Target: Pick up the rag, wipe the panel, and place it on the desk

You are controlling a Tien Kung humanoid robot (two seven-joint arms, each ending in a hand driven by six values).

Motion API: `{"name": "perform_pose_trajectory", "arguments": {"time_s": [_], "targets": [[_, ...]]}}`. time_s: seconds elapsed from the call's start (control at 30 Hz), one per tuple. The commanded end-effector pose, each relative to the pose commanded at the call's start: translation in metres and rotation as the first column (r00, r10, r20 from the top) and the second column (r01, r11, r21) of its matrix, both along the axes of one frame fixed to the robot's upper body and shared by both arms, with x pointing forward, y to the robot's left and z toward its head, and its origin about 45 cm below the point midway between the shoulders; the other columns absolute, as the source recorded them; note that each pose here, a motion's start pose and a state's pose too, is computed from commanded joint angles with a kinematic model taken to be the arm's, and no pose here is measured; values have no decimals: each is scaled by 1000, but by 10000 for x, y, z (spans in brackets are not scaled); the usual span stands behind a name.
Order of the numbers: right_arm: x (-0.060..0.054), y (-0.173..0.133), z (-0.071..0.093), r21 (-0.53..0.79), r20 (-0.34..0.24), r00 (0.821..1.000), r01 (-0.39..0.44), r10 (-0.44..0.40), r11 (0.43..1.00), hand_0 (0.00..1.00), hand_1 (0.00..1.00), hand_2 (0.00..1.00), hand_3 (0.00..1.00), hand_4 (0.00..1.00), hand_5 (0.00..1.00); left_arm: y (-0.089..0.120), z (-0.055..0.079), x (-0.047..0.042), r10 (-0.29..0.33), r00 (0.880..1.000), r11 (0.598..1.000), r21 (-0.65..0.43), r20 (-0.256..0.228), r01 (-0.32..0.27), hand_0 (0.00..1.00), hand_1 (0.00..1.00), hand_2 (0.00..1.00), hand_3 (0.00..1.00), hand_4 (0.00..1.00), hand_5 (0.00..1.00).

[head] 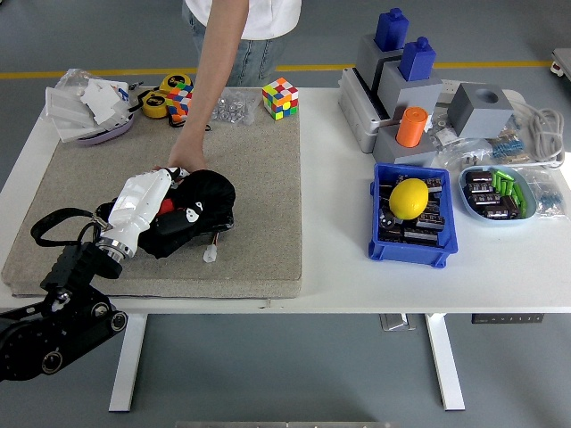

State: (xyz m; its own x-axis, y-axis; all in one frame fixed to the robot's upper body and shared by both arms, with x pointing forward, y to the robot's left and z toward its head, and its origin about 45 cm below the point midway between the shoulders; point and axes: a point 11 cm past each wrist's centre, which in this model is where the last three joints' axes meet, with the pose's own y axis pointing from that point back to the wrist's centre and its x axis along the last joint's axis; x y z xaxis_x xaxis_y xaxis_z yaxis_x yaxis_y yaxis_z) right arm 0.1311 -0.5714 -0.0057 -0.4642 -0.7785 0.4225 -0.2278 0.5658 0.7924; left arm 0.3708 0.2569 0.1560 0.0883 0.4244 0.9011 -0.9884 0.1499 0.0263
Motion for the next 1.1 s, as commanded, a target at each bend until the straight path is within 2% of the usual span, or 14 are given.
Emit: {"name": "perform_pose_trajectory", "arguments": {"time_s": [0.13, 0.3, 0.57, 0.73, 0.9, 1.1], "targets": [[3, 5, -2, 0, 1, 1000, 0, 0, 1000, 741, 631, 689, 597, 968, 579, -63, 13, 7, -13, 1000, 1000, -6, 2, 13, 195, 99, 272, 592, 554, 376], [19, 20, -7, 1, 5, 1000, -1, 1, 1000, 741, 631, 689, 596, 967, 580, 2, -2, 3, 1, 1000, 1000, -3, -1, -1, 194, 100, 272, 593, 554, 376], [-17, 4, -9, 2, 6, 1000, 12, -12, 1000, 743, 631, 689, 596, 968, 579, 326, -16, -20, 68, 998, 997, 29, 3, -68, 195, 99, 272, 593, 555, 375], [-15, 8, -11, 3, 8, 1000, 15, -15, 1000, 742, 631, 689, 596, 968, 580, 514, -69, -67, 98, 995, 994, 58, -6, -97, 196, 100, 272, 593, 554, 375], [-10, 11, -14, 5, 6, 1000, 14, -14, 1000, 743, 631, 689, 596, 967, 580, 605, -151, -104, 119, 993, 990, 74, -25, -117, 196, 100, 272, 592, 554, 375], [-46, 29, -40, 11, 7, 1000, 23, -23, 1000, 742, 631, 689, 596, 968, 581, 737, -172, -153, 149, 988, 986, 82, -26, -146, 196, 99, 271, 592, 553, 375]]}}
